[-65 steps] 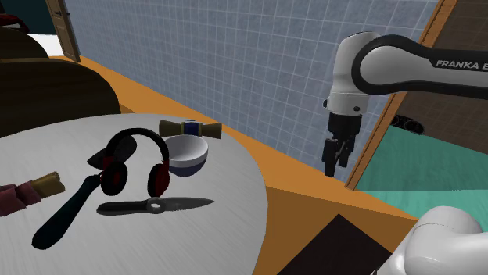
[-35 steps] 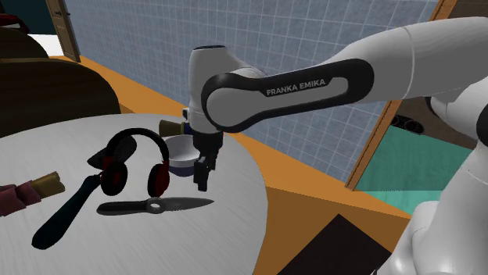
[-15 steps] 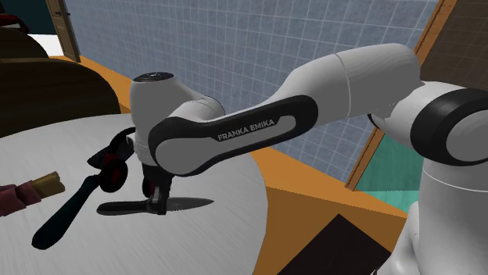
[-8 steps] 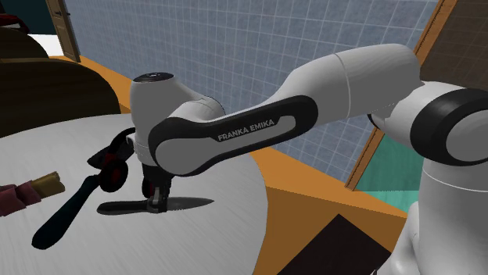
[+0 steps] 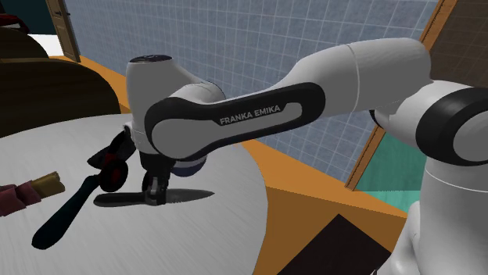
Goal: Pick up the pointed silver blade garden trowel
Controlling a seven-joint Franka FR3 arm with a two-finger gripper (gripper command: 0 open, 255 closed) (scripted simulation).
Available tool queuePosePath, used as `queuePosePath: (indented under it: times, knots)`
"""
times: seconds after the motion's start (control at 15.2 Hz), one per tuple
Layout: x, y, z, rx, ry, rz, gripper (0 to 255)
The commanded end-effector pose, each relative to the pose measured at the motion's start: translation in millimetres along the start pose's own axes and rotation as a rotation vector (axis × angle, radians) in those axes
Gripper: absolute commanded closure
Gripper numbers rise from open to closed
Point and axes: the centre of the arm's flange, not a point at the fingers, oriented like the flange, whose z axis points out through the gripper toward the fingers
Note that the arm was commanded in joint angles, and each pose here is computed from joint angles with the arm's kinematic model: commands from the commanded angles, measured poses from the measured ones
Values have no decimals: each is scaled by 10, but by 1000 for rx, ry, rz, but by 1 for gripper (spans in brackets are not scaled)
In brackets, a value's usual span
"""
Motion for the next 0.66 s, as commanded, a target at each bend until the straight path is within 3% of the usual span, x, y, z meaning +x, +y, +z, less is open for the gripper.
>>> queuePosePath:
  times: [0.0, 0.59]
  knots:
    - [1, -3, -111, 0, 0, 0, 255]
    - [19, 0, -488, 0, 0, 0, 255]
